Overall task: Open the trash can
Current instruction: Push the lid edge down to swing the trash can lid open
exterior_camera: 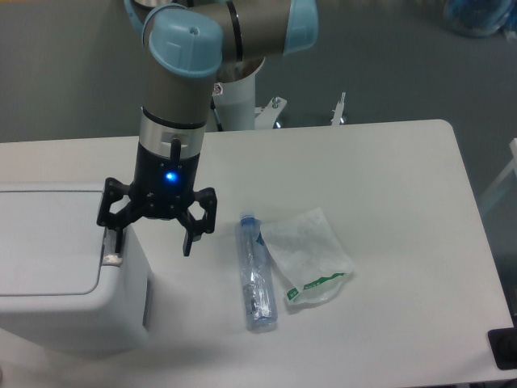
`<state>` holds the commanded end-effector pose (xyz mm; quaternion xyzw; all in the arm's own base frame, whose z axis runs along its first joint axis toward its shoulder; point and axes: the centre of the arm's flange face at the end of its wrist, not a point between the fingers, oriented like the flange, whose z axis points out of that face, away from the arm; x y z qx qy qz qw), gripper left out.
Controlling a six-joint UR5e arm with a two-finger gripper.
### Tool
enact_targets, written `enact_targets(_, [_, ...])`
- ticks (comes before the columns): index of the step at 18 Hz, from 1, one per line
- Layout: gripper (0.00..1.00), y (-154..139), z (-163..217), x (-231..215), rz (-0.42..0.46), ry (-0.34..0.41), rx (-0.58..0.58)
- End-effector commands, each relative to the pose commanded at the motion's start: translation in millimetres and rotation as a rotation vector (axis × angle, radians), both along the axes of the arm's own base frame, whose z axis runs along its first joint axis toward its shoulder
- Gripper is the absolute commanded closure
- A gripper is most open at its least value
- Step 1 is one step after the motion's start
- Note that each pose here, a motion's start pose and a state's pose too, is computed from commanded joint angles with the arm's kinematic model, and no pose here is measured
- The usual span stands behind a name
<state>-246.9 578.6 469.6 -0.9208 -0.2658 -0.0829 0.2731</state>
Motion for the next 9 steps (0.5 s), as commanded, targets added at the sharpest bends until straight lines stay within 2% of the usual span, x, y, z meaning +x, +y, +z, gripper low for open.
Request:
enact_targets(4, [0.00, -0.6, 1.7, -0.7, 0.000, 0.003, 0.002])
enact_targets(9, [0.00, -3.0, 39.2, -7.1, 0.008, 0.047, 0.055])
